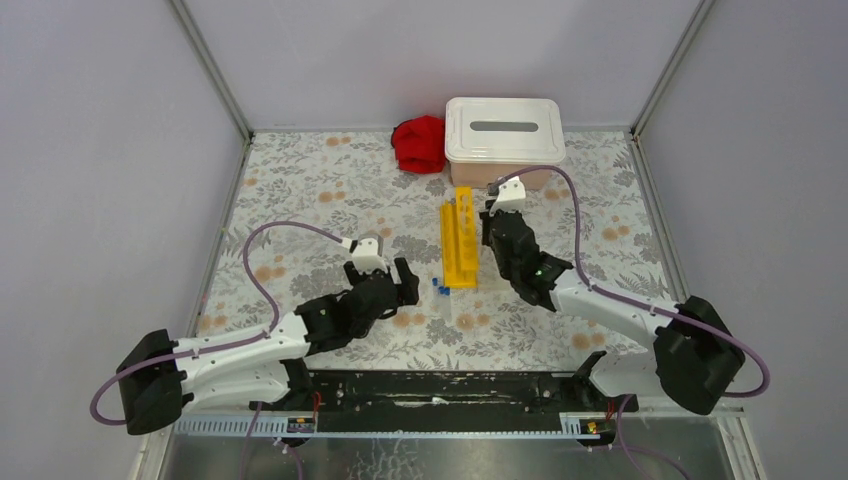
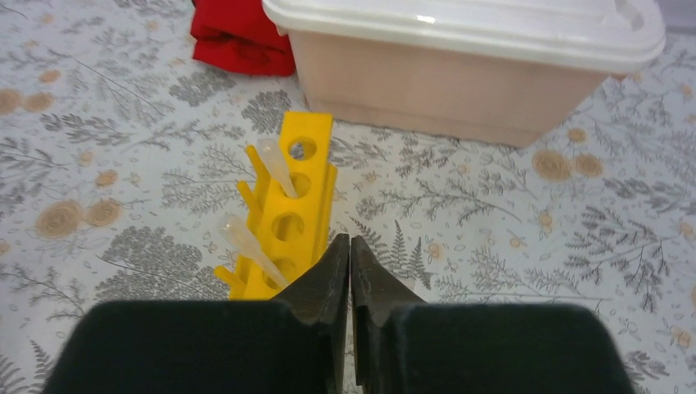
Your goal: Organize the chemistry lab equipment
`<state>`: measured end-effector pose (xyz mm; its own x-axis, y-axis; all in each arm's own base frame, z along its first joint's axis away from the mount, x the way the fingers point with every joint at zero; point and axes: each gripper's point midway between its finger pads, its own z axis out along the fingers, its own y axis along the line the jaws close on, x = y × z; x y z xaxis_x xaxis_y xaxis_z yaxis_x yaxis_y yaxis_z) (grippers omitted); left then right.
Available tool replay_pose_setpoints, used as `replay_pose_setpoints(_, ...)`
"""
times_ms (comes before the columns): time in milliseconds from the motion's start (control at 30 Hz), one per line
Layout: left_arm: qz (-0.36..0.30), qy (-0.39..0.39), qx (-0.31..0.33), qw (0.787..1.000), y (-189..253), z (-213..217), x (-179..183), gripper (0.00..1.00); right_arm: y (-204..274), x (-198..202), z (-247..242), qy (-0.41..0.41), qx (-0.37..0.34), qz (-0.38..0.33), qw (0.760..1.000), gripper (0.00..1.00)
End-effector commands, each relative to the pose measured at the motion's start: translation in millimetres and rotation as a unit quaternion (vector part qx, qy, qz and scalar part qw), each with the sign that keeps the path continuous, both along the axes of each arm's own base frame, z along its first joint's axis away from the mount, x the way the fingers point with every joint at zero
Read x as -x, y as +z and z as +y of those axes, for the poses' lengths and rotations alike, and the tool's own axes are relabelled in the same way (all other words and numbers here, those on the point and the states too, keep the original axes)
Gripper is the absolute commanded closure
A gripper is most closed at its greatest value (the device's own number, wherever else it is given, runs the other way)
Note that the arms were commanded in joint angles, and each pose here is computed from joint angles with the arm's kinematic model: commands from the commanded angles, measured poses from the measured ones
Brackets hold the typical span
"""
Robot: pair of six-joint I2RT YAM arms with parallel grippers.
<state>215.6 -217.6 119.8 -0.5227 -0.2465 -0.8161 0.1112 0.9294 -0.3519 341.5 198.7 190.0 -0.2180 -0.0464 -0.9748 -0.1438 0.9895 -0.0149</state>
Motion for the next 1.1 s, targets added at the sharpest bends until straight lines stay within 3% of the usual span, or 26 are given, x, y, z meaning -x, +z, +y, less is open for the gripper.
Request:
replay_pose_setpoints(0, 0.008, 0.003, 0.009, 1.0, -4.0, 0.5, 4.9, 0.14, -14.9, -6.8, -0.5, -0.044, -0.016, 0.016, 0.999, 0.95)
replay_pose_setpoints(67, 0.006, 0.002, 0.01, 1.0, -3.5, 0.7, 6.2, 0.15, -24.0, -10.8, 3.0, -0.046, -0.023, 0.022, 0.998, 1.0)
replay_pose_setpoints(433, -0.007, -0.007, 0.013, 1.0, 3.3, -3.3, 11.6, 0.25, -60.1, -42.6, 1.8, -0.064, -0.106, 0.063, 0.99, 1.0)
replay_pose_setpoints(1067, -0.029, -0.022, 0.011, 0.999, 25.1, -19.6, 15.5, 0.29, -98.3, -62.5, 35.9, -0.026, -0.175, 0.12, 0.977, 1.0)
